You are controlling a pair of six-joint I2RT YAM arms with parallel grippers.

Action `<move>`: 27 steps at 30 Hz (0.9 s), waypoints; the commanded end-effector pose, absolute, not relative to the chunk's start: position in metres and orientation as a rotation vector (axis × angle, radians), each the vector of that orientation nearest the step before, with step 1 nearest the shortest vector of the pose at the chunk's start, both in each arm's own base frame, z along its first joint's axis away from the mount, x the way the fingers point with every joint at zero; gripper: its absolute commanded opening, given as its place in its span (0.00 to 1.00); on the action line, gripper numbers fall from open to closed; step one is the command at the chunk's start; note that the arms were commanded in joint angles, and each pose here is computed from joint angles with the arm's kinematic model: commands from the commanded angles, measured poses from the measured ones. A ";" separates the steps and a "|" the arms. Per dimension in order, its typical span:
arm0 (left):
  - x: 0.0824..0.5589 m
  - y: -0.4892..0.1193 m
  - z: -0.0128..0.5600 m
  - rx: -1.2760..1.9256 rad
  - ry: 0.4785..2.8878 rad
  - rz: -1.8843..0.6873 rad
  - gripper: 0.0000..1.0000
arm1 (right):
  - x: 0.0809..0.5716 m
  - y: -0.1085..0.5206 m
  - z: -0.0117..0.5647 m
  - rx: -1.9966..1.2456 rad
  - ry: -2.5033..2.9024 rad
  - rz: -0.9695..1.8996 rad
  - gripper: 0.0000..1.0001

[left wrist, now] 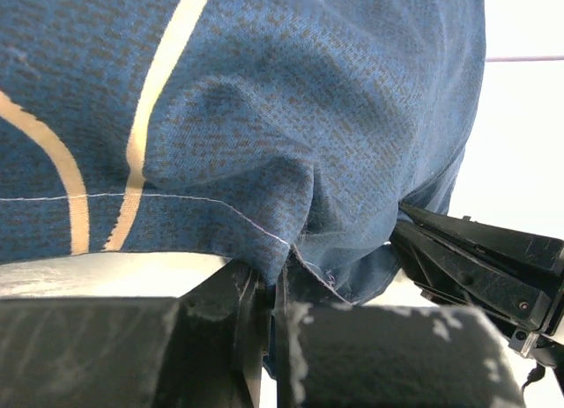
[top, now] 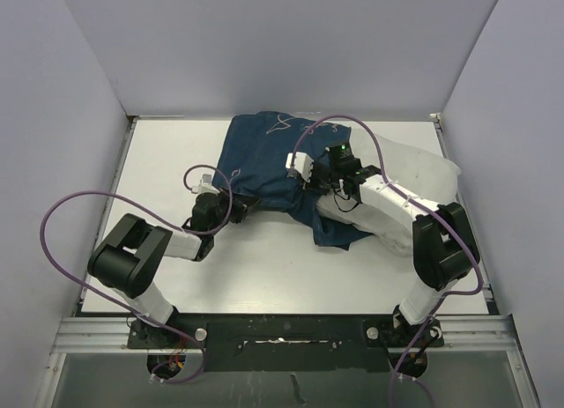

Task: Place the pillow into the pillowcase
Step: Stuff the pillow into the pillowcase.

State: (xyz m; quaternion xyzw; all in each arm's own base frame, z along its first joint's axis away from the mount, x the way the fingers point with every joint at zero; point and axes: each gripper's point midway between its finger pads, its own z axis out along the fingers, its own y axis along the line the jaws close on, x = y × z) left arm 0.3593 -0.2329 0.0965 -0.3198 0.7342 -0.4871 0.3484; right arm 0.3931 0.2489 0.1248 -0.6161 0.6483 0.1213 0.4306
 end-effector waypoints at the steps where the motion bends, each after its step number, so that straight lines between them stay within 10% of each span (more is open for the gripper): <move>1: 0.361 -0.263 0.142 -0.734 1.812 -1.453 0.00 | 0.391 0.253 0.145 -1.523 1.568 0.289 0.00; 16: 0.382 -0.327 0.123 -0.764 1.939 -1.540 0.01 | 0.382 0.284 0.161 -1.525 1.491 0.439 0.02; 27: 0.392 -0.302 0.101 -0.774 1.986 -1.483 0.01 | 0.340 0.184 0.260 -1.589 1.314 0.609 0.80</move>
